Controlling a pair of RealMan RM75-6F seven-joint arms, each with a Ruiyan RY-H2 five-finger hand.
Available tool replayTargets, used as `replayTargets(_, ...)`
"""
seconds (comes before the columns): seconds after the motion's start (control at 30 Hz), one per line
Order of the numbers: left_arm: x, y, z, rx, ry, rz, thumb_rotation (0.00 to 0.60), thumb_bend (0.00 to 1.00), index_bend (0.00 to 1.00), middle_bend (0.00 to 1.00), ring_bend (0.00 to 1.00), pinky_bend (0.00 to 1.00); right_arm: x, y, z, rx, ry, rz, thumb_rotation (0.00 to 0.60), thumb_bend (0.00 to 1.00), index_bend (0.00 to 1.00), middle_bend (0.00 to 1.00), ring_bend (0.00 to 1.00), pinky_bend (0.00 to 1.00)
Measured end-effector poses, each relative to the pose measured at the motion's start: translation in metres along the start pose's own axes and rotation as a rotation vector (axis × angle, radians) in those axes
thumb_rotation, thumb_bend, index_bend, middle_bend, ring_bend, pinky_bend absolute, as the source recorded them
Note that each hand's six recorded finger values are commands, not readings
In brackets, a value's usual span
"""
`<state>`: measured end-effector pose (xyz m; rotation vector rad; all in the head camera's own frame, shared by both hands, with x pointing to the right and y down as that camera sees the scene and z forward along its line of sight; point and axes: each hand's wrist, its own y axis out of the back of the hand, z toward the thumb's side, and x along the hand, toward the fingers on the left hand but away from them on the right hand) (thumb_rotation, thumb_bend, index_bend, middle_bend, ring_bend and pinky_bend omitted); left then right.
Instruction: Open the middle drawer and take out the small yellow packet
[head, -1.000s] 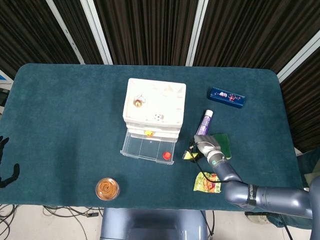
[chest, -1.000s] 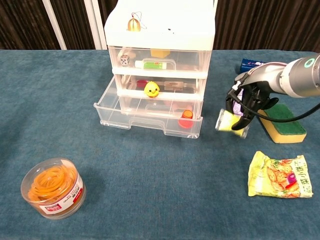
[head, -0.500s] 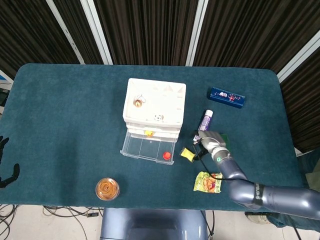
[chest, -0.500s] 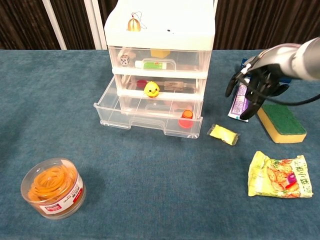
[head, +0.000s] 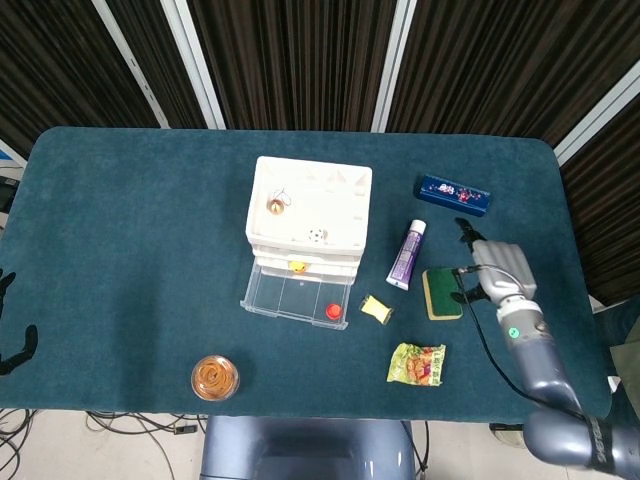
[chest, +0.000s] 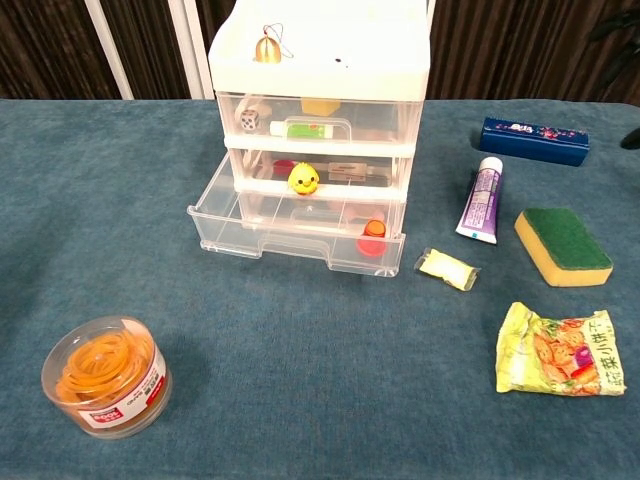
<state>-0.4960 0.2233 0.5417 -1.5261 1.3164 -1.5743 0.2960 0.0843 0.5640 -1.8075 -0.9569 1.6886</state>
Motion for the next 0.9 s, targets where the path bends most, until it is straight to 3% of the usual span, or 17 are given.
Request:
replayTargets(0.13,-0.001,-0.001,0.001,0.004,-0.005,-0.015,0.600,0.46,0.06,0.02,0.00,0.00,0.018,-0.001,-0.020,0.001,0.033,-0.079,0.600,0.07,0.02,0.11,0.23,0.27)
replayTargets(0.23,-0.002,-0.001,0.004,0.011,-0.017,-0.020,0.600,0.46,0.06,0.02,0.00,0.00,0.035,-0.001,-0.041,0.032,0.042,-0.181,0.600,0.05,0.01,0.10,0.23,0.26)
replayTargets(0.37,-0.003,-0.001,0.005,0.018,-0.021,-0.030,0.600,0.46,0.06,0.01,0.00,0.00,0.064,-0.012,-0.081,0.095,-0.003,-0.320,0.600,0.05,0.01,0.08,0.23,0.26)
replayTargets(0.47,-0.003,0.000,0.005,0.020,-0.017,-0.032,0.600,0.45,0.06,0.01,0.00,0.00,0.082,-0.027,-0.100,0.165,-0.035,-0.375,0.600,0.05,0.01,0.08,0.23,0.26)
replayTargets(0.7,-0.004,0.003,0.010,0.017,-0.038,-0.026,0.600,0.45,0.07,0.01,0.00,0.00,0.108,-0.071,-0.117,0.279,-0.071,-0.359,0.600,0.05,0.01,0.08,0.23,0.25)
replayTargets(0.9,-0.004,0.005,0.013,0.028,-0.064,-0.017,0.600,0.45,0.07,0.01,0.00,0.00,0.107,-0.086,-0.115,0.287,-0.049,-0.312,0.600,0.05,0.01,0.09,0.23,0.25)
